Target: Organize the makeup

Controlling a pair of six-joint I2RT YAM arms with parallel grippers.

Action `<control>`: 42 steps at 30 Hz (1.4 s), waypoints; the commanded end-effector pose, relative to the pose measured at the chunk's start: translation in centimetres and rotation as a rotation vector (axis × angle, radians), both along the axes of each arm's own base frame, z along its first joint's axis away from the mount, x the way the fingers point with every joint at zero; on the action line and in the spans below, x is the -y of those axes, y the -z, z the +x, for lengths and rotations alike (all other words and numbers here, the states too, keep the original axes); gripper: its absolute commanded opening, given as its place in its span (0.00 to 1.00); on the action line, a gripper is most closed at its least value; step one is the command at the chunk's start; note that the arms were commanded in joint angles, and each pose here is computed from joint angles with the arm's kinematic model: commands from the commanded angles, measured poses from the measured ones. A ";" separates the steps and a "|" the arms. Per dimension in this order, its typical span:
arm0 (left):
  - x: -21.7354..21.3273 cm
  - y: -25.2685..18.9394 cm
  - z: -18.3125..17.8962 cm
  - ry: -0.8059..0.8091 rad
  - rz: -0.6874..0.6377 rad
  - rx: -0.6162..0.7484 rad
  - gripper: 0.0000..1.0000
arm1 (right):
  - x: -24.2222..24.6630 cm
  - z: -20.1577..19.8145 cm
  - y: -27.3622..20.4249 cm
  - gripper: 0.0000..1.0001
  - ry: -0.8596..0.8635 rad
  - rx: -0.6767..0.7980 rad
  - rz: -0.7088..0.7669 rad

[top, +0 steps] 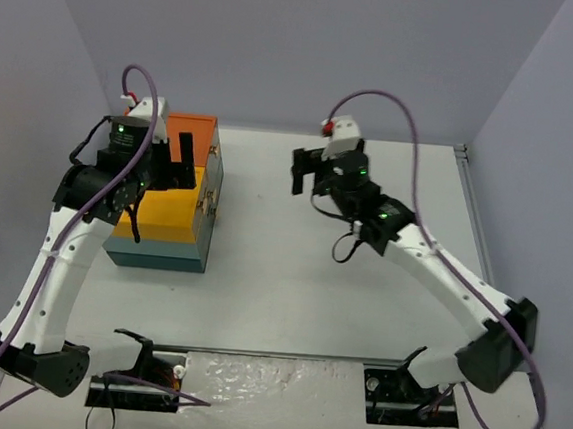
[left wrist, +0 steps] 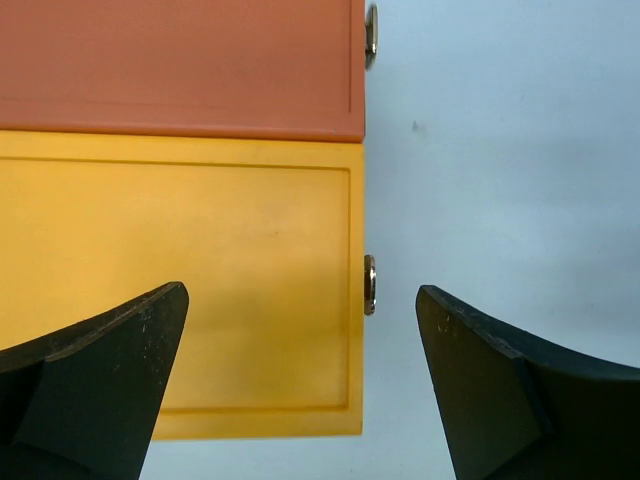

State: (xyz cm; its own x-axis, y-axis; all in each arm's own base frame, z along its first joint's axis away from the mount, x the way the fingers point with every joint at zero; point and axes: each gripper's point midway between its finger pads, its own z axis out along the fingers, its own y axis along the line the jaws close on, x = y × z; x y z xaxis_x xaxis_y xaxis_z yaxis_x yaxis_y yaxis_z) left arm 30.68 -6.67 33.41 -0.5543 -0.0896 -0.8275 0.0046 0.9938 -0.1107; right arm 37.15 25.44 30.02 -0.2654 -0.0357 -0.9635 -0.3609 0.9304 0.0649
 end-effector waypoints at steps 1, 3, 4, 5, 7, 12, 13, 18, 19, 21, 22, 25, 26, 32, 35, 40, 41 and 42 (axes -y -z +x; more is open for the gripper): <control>-4.1 -7.5 -5.1 -0.082 0.061 0.214 0.97 | 10.1 -3.6 -6.4 1.00 0.277 0.101 -0.014; -5.4 -8.7 -7.1 -0.111 0.080 0.259 0.97 | 13.2 -6.2 -9.2 1.00 0.333 0.162 0.038; -5.9 -9.1 -8.0 -0.127 0.087 0.276 0.97 | 14.6 -7.4 -10.2 1.00 0.357 0.186 0.052; -6.4 -9.1 -8.7 -0.140 0.093 0.282 0.97 | 15.8 -8.5 -10.9 1.00 0.374 0.202 0.059; -7.2 -8.9 -10.1 -0.166 0.103 0.290 0.97 | 18.2 -10.5 -11.7 1.00 0.410 0.224 0.060; -8.6 -7.0 -13.0 -0.193 0.131 0.259 0.97 | 21.9 -14.5 -12.5 1.00 0.437 0.251 0.060; -9.0 -6.3 -13.6 -0.200 0.145 0.245 0.97 | 22.5 -15.0 -12.3 1.00 0.447 0.250 0.058; -10.3 -3.1 -16.3 -0.238 0.173 0.172 0.97 | 23.4 -16.7 -10.8 1.00 0.425 0.254 0.063; -10.5 -2.9 -16.8 -0.251 0.160 0.178 0.97 | 23.4 -16.8 -10.6 1.00 0.421 0.253 0.068; -10.6 -2.2 -17.3 -0.273 0.133 0.184 0.97 | 23.3 -16.9 -10.3 1.00 0.414 0.250 0.078; -10.6 -1.8 -17.4 -0.285 0.118 0.183 0.97 | 23.1 -16.9 -10.1 1.00 0.405 0.246 0.078; -10.6 -0.9 -17.7 -0.314 0.078 0.182 0.97 | 22.8 -16.9 -9.9 1.00 0.387 0.244 0.076; -10.7 -0.7 -17.8 -0.320 0.076 0.179 0.97 | 22.7 -17.0 -9.8 1.00 0.376 0.246 0.071; -10.9 0.6 -18.2 -0.341 0.084 0.136 0.97 | 22.7 -17.5 -10.2 1.00 0.352 0.261 0.082; -11.0 0.9 -18.4 -0.340 0.088 0.126 0.97 | 22.3 -17.9 -10.8 1.00 0.322 0.264 0.129; -10.9 1.6 -18.5 -0.331 0.088 0.112 0.97 | 21.7 -18.2 -11.0 1.00 0.289 0.260 0.163; -10.9 1.6 -18.6 -0.330 0.090 0.112 0.97 | 21.6 -18.2 -11.1 1.00 0.281 0.259 0.167; -10.9 1.5 -18.7 -0.332 0.093 0.109 0.97 | 21.4 -18.2 -11.1 1.00 0.276 0.257 0.167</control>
State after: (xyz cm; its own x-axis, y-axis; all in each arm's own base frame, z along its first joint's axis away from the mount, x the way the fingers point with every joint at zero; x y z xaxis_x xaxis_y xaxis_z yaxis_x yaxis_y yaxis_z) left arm 11.76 4.07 31.32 -0.4285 -0.1597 -0.8893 -0.2923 0.9558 -0.0308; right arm 19.03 3.08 39.02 -0.0343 0.1056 -0.9938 -0.0719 0.9916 0.1078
